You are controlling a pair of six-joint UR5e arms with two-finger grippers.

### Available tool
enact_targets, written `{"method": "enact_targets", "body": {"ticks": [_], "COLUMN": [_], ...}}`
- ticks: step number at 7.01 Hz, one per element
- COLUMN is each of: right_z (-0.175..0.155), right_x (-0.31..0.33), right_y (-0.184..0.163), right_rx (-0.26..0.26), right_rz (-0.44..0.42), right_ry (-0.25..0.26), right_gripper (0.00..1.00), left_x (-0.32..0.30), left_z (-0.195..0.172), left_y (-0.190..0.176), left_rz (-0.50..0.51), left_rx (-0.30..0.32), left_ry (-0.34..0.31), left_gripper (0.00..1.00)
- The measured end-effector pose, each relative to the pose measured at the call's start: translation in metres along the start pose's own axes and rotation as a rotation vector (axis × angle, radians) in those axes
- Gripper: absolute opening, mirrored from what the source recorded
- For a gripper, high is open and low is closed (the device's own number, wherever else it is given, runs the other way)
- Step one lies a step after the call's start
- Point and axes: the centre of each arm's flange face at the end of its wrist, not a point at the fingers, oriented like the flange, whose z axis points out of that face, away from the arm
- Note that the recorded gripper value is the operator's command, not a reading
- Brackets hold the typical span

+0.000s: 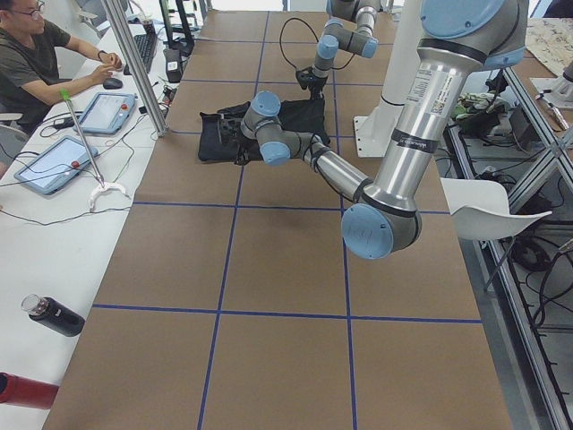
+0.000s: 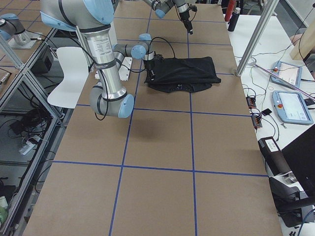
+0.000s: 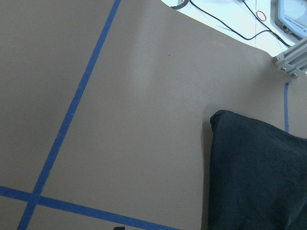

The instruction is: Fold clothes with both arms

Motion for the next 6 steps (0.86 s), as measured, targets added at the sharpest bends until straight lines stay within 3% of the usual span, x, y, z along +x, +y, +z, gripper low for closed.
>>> {"method": "enact_targets", "body": {"ticks": [1, 2, 6], "right_z": [0.002, 0.002, -0.013], "right_x": [-0.003, -0.004, 0.003], "right_y": [0.006, 0.009, 0.005], "right_rx": [-0.007, -0.01, 0.014], "right_rz": [0.04, 0.062, 0.151], "right_ry": [-0.003, -0.008, -0.044], "right_gripper": [0.41, 0.99, 1.0], "left_x": [0.001, 0.002, 0.003], "left_z": [0.0, 0.0, -0.001], "left_y": [0.0, 0.0, 0.0], "left_rz": [-0.004, -0.004, -0.005], "left_rx": [0.0, 0.0, 0.002], "left_ry": [0.002, 0.003, 0.005], "left_gripper": [0.69, 0.69, 0.69]}}
